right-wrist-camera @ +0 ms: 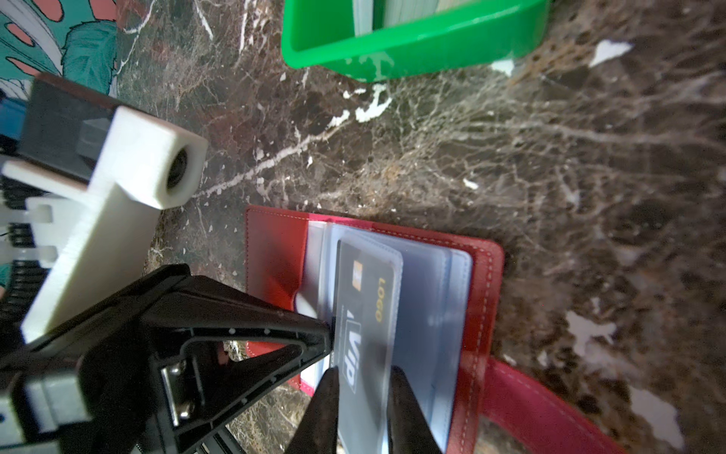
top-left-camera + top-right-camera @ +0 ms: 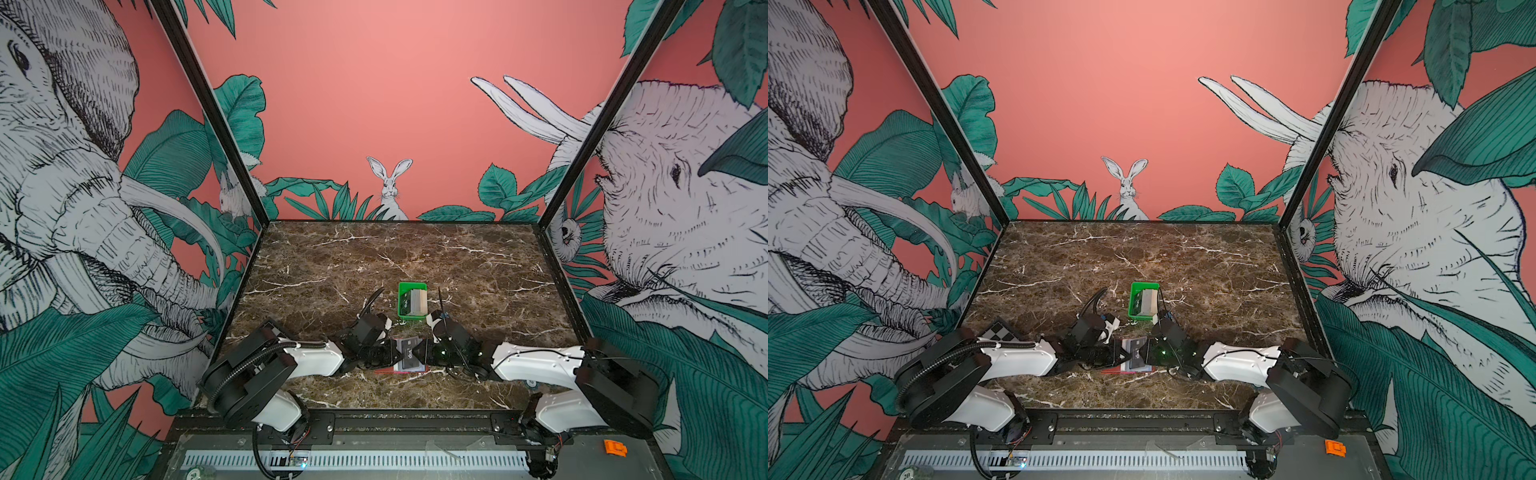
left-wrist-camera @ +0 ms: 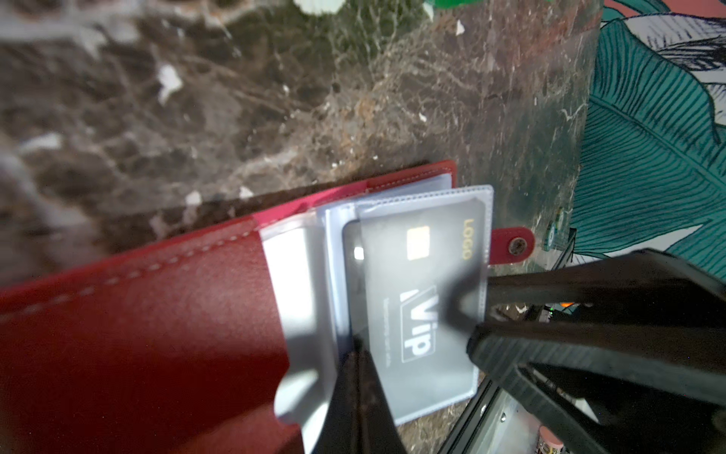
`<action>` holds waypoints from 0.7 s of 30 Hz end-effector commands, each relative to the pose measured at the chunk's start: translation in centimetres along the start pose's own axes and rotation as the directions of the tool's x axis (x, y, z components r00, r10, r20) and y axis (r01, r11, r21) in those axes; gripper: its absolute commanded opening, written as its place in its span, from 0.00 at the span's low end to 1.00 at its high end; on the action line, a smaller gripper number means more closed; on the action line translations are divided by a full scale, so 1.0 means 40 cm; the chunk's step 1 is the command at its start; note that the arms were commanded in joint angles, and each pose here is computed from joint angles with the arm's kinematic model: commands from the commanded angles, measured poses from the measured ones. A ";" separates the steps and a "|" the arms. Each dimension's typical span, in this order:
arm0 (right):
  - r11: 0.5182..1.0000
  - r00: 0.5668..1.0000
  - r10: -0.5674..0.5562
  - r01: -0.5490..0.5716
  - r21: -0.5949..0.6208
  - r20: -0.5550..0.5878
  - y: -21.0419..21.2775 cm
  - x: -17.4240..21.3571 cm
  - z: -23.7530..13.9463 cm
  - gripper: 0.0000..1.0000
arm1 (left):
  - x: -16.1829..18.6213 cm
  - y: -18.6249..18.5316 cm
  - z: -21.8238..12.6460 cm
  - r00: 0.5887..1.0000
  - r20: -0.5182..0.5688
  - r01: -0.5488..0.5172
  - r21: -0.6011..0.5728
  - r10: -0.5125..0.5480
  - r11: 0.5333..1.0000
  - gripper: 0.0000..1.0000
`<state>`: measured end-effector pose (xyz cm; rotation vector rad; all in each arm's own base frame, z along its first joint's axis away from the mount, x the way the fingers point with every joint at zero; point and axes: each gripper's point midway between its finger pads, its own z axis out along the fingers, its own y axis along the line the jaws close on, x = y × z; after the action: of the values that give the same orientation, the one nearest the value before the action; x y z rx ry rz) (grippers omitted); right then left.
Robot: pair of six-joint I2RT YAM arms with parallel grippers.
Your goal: Put the credit cards into the card holder
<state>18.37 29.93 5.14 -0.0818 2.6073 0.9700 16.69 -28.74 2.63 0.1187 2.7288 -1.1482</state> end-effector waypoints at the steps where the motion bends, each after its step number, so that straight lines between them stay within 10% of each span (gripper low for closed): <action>1: 0.999 0.999 -0.037 0.037 -0.018 0.015 0.037 -0.012 -0.003 0.23 | 0.001 0.003 -0.028 1.000 0.018 -0.016 -0.031 0.016 0.999 0.07; 21: 0.992 0.993 -0.120 0.119 -0.042 -0.014 0.145 -0.011 0.024 0.32 | -0.079 -0.042 -0.256 0.962 0.241 -0.127 -0.033 0.131 0.991 0.14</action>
<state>18.01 33.93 7.76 -0.2137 2.5817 0.9862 18.81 -24.02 12.12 0.1157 2.4534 -1.1035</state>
